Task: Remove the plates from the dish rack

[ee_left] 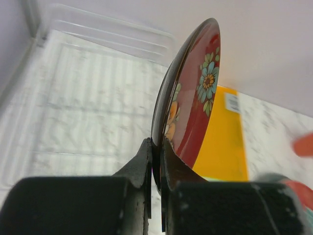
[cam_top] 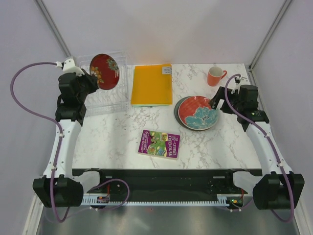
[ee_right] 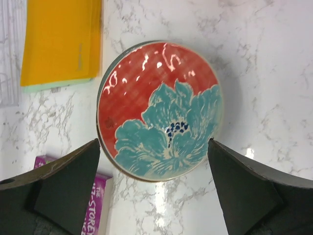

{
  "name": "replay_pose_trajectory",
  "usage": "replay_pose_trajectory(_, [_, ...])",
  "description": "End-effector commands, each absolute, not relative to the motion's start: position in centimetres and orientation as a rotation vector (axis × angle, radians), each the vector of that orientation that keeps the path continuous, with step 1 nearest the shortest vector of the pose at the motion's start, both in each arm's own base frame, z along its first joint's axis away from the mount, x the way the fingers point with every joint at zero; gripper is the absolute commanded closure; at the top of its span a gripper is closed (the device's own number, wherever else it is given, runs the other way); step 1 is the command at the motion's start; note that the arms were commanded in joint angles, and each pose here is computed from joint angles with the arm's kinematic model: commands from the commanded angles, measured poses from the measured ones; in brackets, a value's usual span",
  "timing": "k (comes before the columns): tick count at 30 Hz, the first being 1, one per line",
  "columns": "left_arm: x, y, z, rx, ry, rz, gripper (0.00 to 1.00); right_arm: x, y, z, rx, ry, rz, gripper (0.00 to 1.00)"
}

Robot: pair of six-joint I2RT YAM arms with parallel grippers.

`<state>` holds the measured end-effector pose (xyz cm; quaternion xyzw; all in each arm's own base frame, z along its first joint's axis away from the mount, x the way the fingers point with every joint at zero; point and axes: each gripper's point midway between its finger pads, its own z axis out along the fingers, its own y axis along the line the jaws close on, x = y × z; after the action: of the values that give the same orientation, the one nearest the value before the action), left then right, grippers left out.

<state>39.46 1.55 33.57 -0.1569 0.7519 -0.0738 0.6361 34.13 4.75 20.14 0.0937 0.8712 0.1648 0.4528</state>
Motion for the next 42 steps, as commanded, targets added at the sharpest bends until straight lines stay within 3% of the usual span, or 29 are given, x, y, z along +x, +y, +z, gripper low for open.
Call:
replay_pose_trajectory(1, [36.4, -7.4, 35.1, -0.229, 1.712, -0.625, 0.98, 32.4, 7.1, 21.0, 0.193, 2.18, 0.498, 0.02])
replay_pose_trajectory(10, [31.1, -17.8, 31.7, -0.053, 1.783, -1.026, 0.98, 31.1, 14.6, 24.4, 0.033, 2.078, 0.794, 0.02])
replay_pose_trajectory(16, [29.5, -20.9, 29.7, -0.021, 1.809, -1.145, 0.98, 30.1, 18.2, 26.9, -0.023, 1.98, 0.981, 0.02])
replay_pose_trajectory(30, [27.0, -26.5, 29.2, 0.085, 1.819, -1.339, 0.98, 29.7, 23.7, 25.6, -0.108, 1.992, 1.115, 0.02])
replay_pose_trajectory(33, [26.4, -27.2, 29.0, 0.115, 1.815, -1.397, 0.98, 29.6, 24.6, 25.4, -0.134, 1.998, 1.143, 0.19])
replay_pose_trajectory(34, [26.2, -27.4, 28.6, 0.117, 1.827, -1.414, 0.98, 29.7, 24.6, 25.2, -0.13, 2.002, 1.143, 0.43])
replay_pose_trajectory(36, [26.2, -27.3, 28.5, 0.11, 1.821, -1.419, 0.98, 29.7, 24.6, 25.1, -0.131, 2.0, 1.142, 0.73])
replay_pose_trajectory(37, [26.2, -27.3, 28.2, 0.109, 1.825, -1.416, 0.98, 29.7, 24.5, 25.2, -0.127, 1.999, 1.134, 1.0])
replay_pose_trajectory(40, [26.3, -27.1, 27.8, 0.101, 1.83, -1.393, 0.98, 29.8, 24.2, 25.5, -0.123, 1.989, 1.111, 1.0])
replay_pose_trajectory(42, [26.6, -26.8, 27.5, 0.09, 1.841, -1.363, 0.74, 30.2, 23.3, 25.7, -0.094, 1.988, 1.042, 1.0])
